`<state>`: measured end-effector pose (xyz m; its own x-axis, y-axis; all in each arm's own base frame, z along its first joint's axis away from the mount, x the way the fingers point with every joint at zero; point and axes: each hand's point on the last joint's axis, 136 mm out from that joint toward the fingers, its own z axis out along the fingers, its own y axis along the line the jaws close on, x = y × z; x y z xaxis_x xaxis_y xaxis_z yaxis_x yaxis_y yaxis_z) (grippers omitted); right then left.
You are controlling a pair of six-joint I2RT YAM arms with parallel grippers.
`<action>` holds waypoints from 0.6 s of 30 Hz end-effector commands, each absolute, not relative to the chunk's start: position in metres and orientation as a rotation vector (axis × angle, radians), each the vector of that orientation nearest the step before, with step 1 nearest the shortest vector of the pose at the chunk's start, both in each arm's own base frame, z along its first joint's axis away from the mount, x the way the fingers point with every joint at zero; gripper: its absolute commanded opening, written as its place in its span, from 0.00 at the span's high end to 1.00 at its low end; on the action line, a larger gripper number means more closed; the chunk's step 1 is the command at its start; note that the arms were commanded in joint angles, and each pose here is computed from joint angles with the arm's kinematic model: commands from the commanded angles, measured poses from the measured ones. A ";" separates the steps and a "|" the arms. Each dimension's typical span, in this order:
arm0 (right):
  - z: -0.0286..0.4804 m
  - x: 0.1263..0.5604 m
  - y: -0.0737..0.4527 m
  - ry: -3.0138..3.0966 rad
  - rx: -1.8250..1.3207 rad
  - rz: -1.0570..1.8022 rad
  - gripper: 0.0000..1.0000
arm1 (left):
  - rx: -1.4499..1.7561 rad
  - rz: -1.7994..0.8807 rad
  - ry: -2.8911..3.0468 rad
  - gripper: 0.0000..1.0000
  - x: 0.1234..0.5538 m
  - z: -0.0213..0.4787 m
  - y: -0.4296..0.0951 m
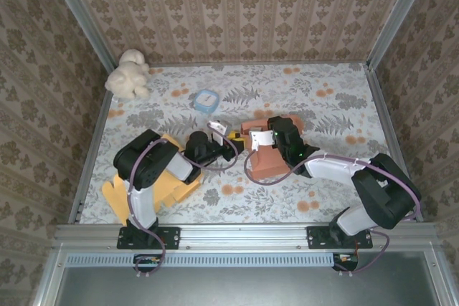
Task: Fold the paper box
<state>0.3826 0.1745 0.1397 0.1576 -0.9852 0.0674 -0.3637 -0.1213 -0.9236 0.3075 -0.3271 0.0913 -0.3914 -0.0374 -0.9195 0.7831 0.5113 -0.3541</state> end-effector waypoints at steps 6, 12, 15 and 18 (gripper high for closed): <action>0.127 0.375 0.190 1.357 -1.606 -0.854 1.00 | 0.471 -0.834 1.727 0.54 0.332 0.102 -0.308; 0.112 0.365 0.194 1.413 -1.668 -0.748 1.00 | 0.486 -0.804 1.706 0.53 0.334 0.107 -0.307; 0.108 0.364 0.195 1.428 -1.680 -0.727 1.00 | 0.488 -0.782 1.701 0.53 0.335 0.107 -0.305; 0.102 0.358 0.198 1.458 -1.713 -0.656 1.00 | 0.508 -0.770 1.687 0.52 0.335 0.109 -0.306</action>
